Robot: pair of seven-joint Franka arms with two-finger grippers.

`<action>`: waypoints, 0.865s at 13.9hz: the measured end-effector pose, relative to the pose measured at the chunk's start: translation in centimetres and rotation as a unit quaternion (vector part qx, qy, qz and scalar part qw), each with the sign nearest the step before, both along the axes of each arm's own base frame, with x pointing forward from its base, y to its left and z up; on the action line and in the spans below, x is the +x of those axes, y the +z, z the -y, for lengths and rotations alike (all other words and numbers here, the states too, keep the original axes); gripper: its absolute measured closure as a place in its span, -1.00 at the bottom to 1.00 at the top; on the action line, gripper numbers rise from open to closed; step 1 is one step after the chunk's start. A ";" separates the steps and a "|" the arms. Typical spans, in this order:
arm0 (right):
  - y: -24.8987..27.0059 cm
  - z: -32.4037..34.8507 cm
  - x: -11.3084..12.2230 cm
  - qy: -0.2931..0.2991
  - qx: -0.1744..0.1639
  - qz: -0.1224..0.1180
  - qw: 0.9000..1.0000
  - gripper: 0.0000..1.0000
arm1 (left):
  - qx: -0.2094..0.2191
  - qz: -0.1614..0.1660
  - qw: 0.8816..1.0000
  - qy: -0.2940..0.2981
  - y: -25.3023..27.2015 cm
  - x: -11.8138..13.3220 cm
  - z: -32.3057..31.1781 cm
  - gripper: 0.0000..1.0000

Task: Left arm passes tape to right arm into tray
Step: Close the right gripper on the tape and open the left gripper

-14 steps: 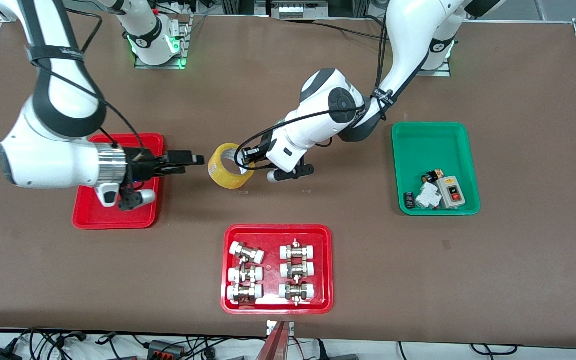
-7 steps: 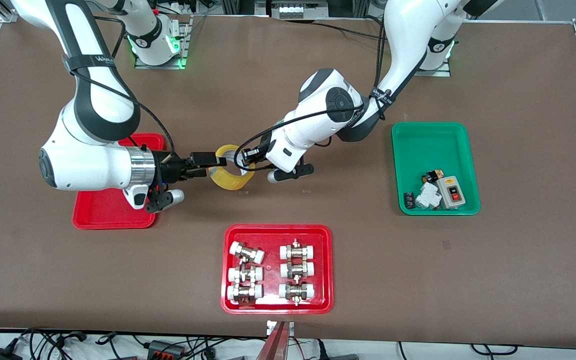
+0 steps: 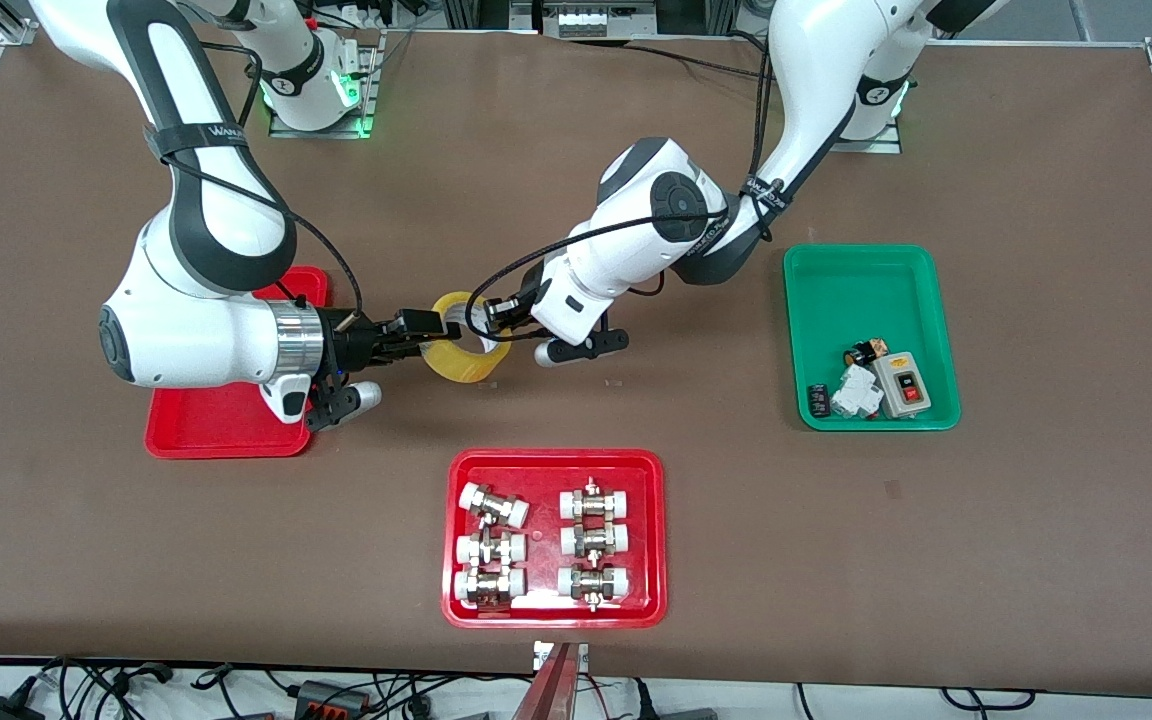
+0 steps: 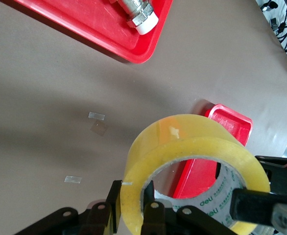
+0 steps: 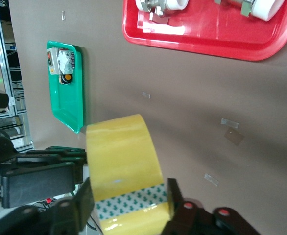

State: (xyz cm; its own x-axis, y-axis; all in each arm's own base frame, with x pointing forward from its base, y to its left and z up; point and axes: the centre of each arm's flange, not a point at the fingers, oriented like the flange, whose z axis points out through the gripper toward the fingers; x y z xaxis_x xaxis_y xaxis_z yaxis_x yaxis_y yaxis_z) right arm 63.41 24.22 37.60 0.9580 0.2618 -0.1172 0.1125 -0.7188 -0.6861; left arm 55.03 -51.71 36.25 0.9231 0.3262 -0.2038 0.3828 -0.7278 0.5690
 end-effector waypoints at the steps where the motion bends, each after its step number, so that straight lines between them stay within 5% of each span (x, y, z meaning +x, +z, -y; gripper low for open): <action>1: 0.1 0.0 0.0 0.005 0.002 0.005 1.000 -0.15 | 0.000 0.000 1.000 0.000 0.0 0.0 0.0 0.58; 7: 0.1 0.0 0.1 0.006 0.003 0.009 1.000 -0.15 | -0.002 -0.013 1.000 0.018 0.1 0.0 0.0 0.56; 12: 0.1 0.1 0.1 0.004 0.002 0.008 1.000 -0.12 | -0.006 -0.002 0.999 0.049 1.3 2.8 -2.4 -0.36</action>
State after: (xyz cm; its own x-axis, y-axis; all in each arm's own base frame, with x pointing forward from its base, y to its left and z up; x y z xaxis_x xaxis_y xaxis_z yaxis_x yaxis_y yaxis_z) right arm 63.55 24.10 37.71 0.9575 0.2707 -0.1000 0.1302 -0.7147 -0.6872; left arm 57.81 -49.29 37.55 0.8859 0.4130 -0.2114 0.4542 -0.6793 0.5764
